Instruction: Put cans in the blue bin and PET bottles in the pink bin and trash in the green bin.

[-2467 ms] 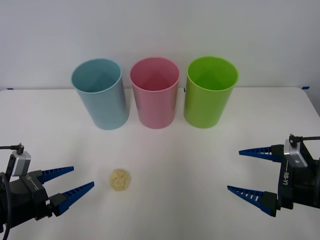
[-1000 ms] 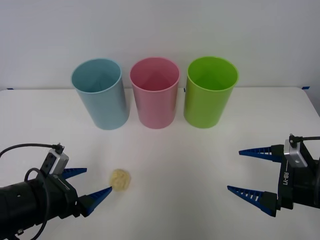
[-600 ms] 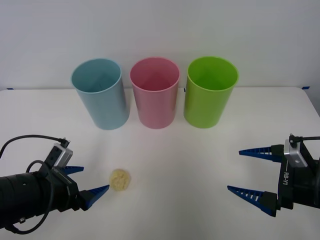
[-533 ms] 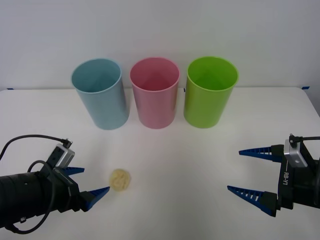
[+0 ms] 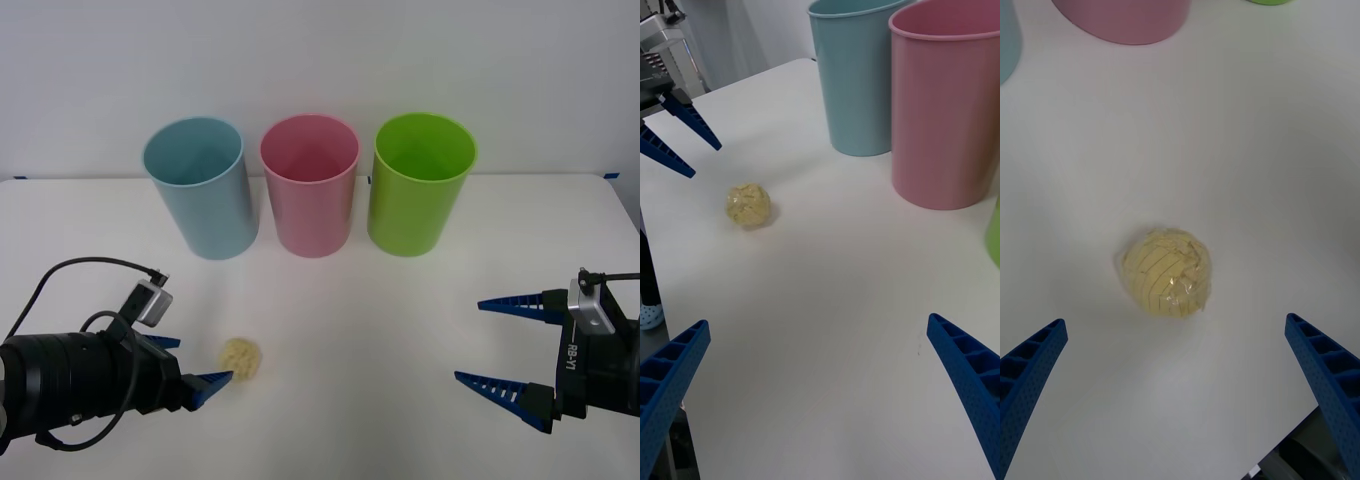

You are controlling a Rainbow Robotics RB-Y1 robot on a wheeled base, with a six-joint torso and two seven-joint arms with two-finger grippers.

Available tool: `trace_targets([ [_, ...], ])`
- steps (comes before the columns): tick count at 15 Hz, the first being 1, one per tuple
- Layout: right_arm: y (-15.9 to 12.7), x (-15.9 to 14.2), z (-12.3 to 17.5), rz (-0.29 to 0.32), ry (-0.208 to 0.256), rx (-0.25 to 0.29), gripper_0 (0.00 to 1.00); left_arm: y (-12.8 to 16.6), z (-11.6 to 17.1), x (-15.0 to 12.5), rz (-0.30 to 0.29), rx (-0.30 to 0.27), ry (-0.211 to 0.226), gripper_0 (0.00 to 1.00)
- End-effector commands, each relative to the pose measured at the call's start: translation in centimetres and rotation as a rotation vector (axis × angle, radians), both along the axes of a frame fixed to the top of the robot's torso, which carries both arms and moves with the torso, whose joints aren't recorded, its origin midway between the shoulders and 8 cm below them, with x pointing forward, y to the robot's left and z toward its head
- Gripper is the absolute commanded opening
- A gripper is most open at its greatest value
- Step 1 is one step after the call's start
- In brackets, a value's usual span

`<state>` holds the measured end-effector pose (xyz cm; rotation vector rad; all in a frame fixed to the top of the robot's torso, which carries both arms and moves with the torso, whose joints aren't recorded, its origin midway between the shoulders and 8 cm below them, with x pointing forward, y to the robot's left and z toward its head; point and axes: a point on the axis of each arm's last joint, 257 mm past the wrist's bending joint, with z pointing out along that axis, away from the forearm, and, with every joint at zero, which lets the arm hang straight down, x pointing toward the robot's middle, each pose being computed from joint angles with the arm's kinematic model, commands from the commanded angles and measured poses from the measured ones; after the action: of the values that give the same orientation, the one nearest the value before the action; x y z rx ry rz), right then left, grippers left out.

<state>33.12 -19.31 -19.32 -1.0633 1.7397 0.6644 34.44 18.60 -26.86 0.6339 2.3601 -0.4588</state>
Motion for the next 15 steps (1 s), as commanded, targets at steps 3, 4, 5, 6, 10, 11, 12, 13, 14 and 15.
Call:
trace_targets([
  [3, 0.0, 0.0, 0.0, 0.000, 0.000, 0.000, 1.00, 0.7, -0.6, 0.5, -0.011, 0.070, 0.020, 1.00],
  [4, 0.0, 0.0, 0.0, 0.000, 0.000, 0.000, 1.00, 0.9, -0.8, 0.7, -0.014, 0.088, 0.026, 1.00],
  [5, 0.0, 0.0, 0.0, 0.000, 0.000, 0.000, 1.00, 1.0, -1.2, 0.8, -0.018, 0.103, 0.033, 1.00],
  [6, 0.0, 0.0, 0.0, 0.000, 0.000, 0.000, 1.00, 0.6, -1.6, 1.0, -0.017, 0.105, 0.043, 1.00],
  [10, 0.0, 0.0, 0.0, 0.000, 0.000, 0.000, 1.00, 0.0, -2.6, 1.3, -0.040, 0.130, 0.051, 1.00],
  [11, 0.0, 0.0, 0.0, 0.000, 0.000, 0.000, 1.00, -0.3, -2.9, 1.8, -0.037, 0.128, 0.052, 1.00],
  [12, 0.0, 0.0, 0.0, 0.000, 0.000, 0.000, 1.00, -0.4, -3.3, 2.1, -0.033, 0.132, 0.055, 1.00],
  [13, 0.0, 0.0, 0.0, 0.000, 0.000, 0.000, 1.00, -0.3, -3.6, 2.3, -0.030, 0.153, 0.054, 1.00],
  [14, 0.0, 0.0, 0.0, 0.000, 0.000, 0.000, 1.00, -0.5, -3.9, 2.3, -0.027, 0.162, 0.057, 1.00],
  [15, 0.0, 0.0, 0.0, 0.000, 0.000, 0.000, 1.00, -0.7, -4.1, 2.3, -0.025, 0.159, 0.061, 1.00],
])
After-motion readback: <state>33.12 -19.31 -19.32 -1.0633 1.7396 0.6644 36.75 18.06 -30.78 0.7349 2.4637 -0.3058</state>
